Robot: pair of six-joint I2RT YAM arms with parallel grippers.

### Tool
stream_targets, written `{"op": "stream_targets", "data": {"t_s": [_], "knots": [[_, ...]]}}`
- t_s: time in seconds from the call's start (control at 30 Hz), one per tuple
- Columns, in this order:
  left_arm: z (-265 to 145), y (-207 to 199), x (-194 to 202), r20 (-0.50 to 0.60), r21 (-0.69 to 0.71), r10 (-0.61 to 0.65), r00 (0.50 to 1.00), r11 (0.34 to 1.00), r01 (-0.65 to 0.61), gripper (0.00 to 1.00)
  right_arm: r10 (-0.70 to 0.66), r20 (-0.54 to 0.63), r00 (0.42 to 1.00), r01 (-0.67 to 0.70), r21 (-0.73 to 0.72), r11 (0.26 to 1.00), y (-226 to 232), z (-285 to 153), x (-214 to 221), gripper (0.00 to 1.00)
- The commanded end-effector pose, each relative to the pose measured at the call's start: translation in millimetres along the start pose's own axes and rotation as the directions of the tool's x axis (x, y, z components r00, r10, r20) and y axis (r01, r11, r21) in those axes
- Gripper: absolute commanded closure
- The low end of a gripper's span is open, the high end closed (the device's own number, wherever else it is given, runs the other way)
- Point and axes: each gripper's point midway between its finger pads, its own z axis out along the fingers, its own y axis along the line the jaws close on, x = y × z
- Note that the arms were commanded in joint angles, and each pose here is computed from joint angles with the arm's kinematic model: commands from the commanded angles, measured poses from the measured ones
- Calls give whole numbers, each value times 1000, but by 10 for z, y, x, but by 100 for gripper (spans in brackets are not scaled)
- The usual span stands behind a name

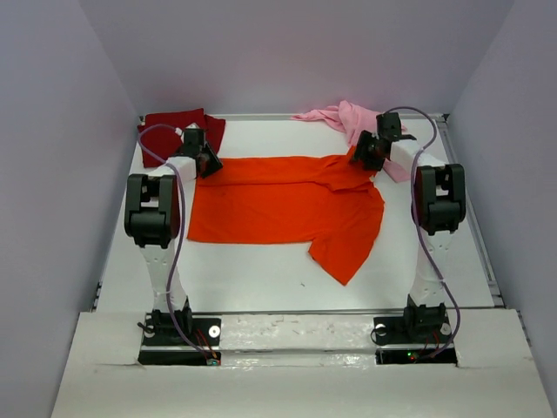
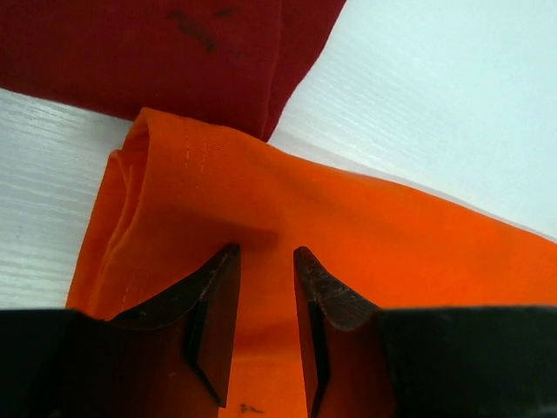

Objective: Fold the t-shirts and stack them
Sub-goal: Fold the tshirt

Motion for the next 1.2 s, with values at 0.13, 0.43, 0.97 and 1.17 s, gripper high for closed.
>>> {"op": "stream_targets", "data": {"t_s": [0.13, 0.43, 0.97, 1.17], "knots": [[173, 61, -64, 0, -34, 27, 1000, 999, -27, 60, -10, 3, 1000, 10, -18, 1000, 58, 153, -313, 38], [415, 22, -241, -1, -47, 64, 998, 997, -64, 60, -44, 43, 998, 45, -11, 999, 107, 270, -690, 38], [-754, -668, -1143, 251, 135, 26, 968, 989, -62, 60, -53, 191, 980, 86, -167, 982, 631, -975, -1125, 39], [-1676, -788, -1169, 329, 198, 46, 943, 973, -117, 59, 31, 198, 980, 13, -217, 976, 695, -1503, -391, 41]]}}
